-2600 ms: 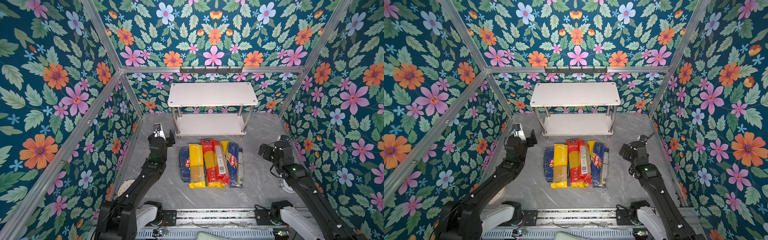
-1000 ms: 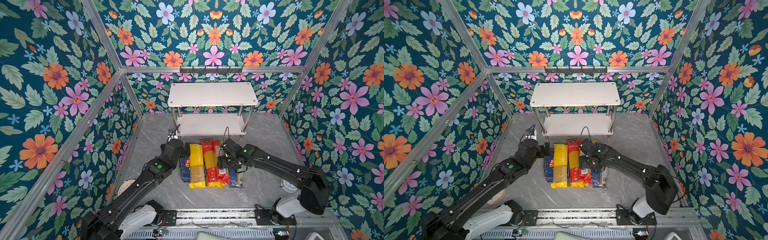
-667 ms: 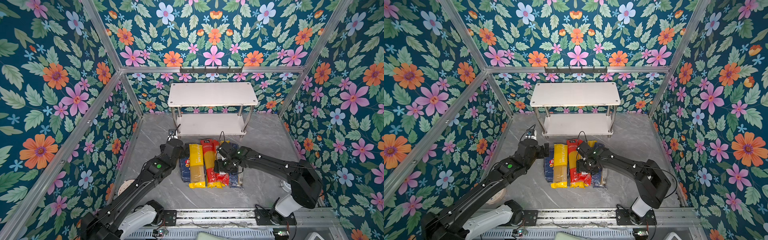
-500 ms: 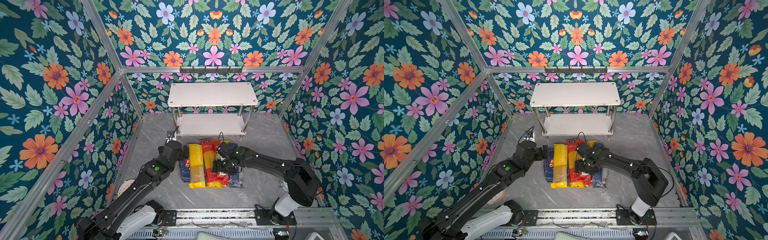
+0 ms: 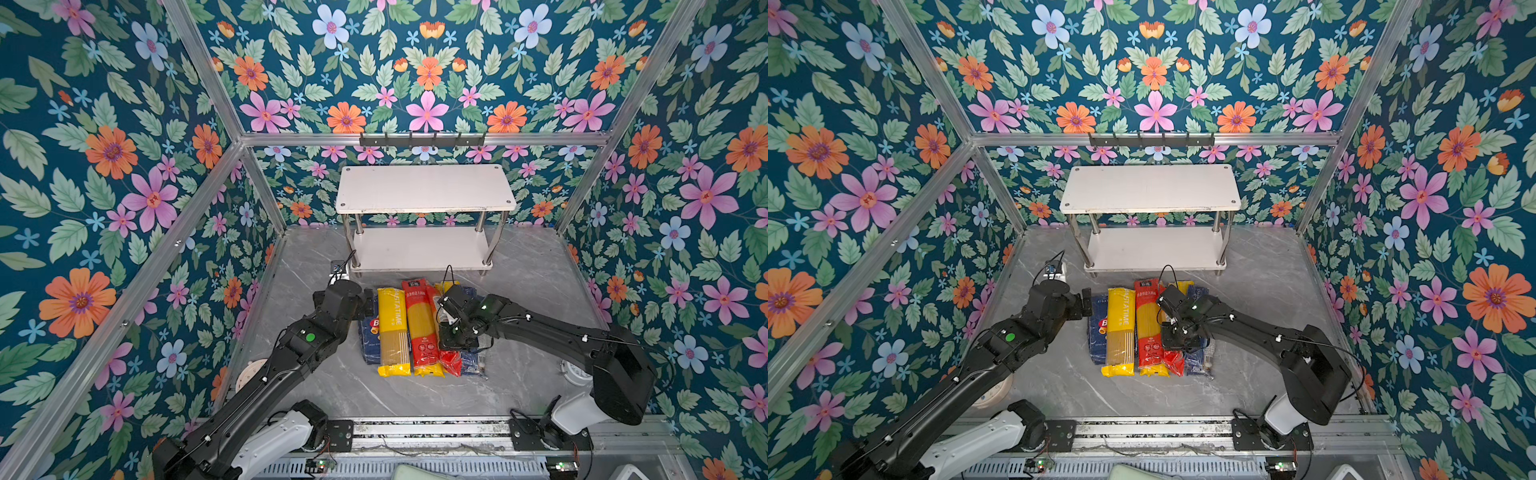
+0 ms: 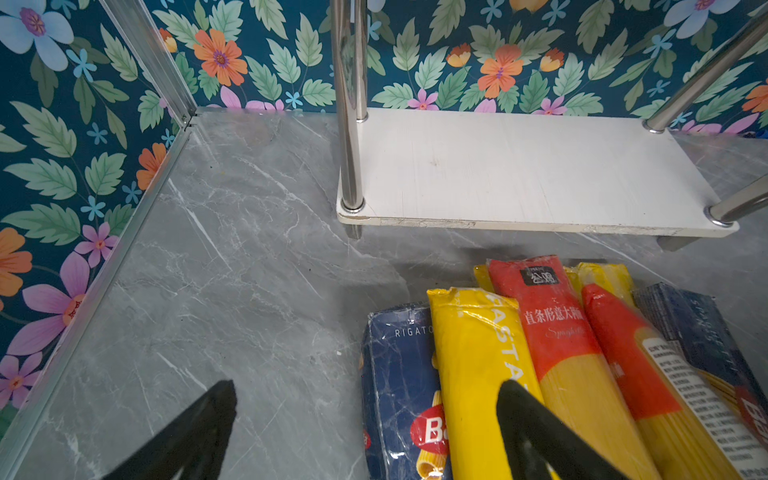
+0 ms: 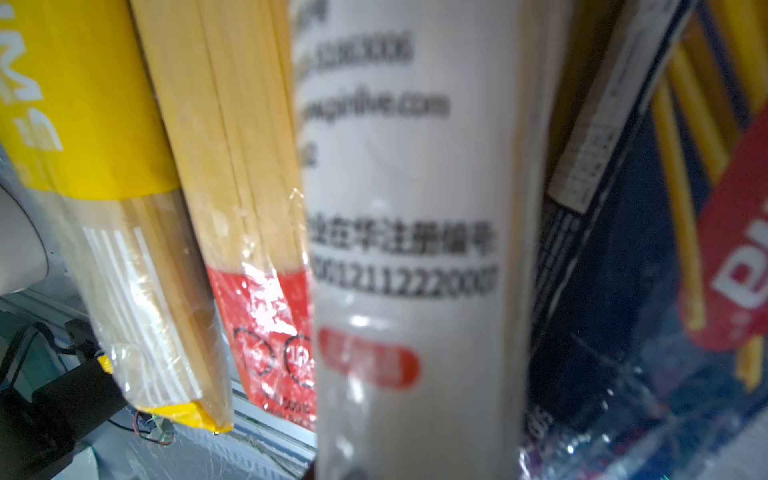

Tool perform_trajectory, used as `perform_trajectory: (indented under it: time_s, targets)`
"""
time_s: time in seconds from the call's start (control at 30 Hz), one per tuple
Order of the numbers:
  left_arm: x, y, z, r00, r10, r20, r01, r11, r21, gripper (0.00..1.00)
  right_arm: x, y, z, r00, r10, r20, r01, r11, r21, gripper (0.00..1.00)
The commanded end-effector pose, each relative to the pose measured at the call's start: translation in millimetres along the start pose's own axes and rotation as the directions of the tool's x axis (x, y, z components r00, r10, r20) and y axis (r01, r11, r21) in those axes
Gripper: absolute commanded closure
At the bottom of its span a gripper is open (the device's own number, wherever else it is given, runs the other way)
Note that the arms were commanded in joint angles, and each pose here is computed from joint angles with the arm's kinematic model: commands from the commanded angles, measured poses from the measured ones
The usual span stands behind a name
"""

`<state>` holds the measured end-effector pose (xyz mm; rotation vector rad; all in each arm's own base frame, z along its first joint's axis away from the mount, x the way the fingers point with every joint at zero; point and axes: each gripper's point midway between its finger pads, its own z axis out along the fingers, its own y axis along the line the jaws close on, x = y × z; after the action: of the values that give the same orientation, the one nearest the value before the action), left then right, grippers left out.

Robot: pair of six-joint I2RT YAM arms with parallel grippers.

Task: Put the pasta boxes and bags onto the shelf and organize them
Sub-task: 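Close the right gripper on the red-and-yellow spaghetti bag, then lift the red-and-yellow bag upright with the right gripper toward the shelf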

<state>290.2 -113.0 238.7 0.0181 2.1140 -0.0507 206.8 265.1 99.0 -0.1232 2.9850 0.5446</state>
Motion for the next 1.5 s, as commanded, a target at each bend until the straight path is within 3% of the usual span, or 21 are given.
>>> perform_trajectory:
  time_s: [0.0,0.27,0.63,0.9,1.23,1.47]
  targets:
    - [-10.6,-10.5,3.5,1.0,0.013,0.018,-0.013,0.999,0.031,0.0,-3.1,10.6,-15.8,0.999,-0.023,0.029,0.024,0.999,-0.042,0.79]
    - [-26.7,-31.3,12.5,0.999,0.034,0.027,-0.036,0.996,0.087,0.0,-6.7,15.0,-63.8,0.992,-0.043,0.121,0.052,0.996,-0.069,0.82]
    - [-29.9,-67.4,17.2,0.999,0.041,0.01,-0.042,0.969,0.244,0.0,-17.2,12.8,-162.9,0.958,-0.062,0.282,0.097,0.989,-0.113,0.81]
    - [-18.6,-106.0,20.6,0.999,0.037,-0.016,-0.03,0.948,0.318,0.0,-10.0,8.8,-187.8,0.944,-0.074,0.321,0.117,0.986,-0.119,0.81]
    - [4.6,-179.9,18.7,0.985,0.171,-0.036,-0.144,0.909,0.391,0.0,10.9,-16.5,-215.4,0.917,-0.053,0.395,0.101,0.99,-0.103,0.81]
    - [2.9,-208.6,14.2,0.973,0.23,-0.013,-0.201,0.879,0.432,0.0,-12.7,-13.3,-252.1,0.866,-0.083,0.493,0.133,0.989,-0.069,0.8]
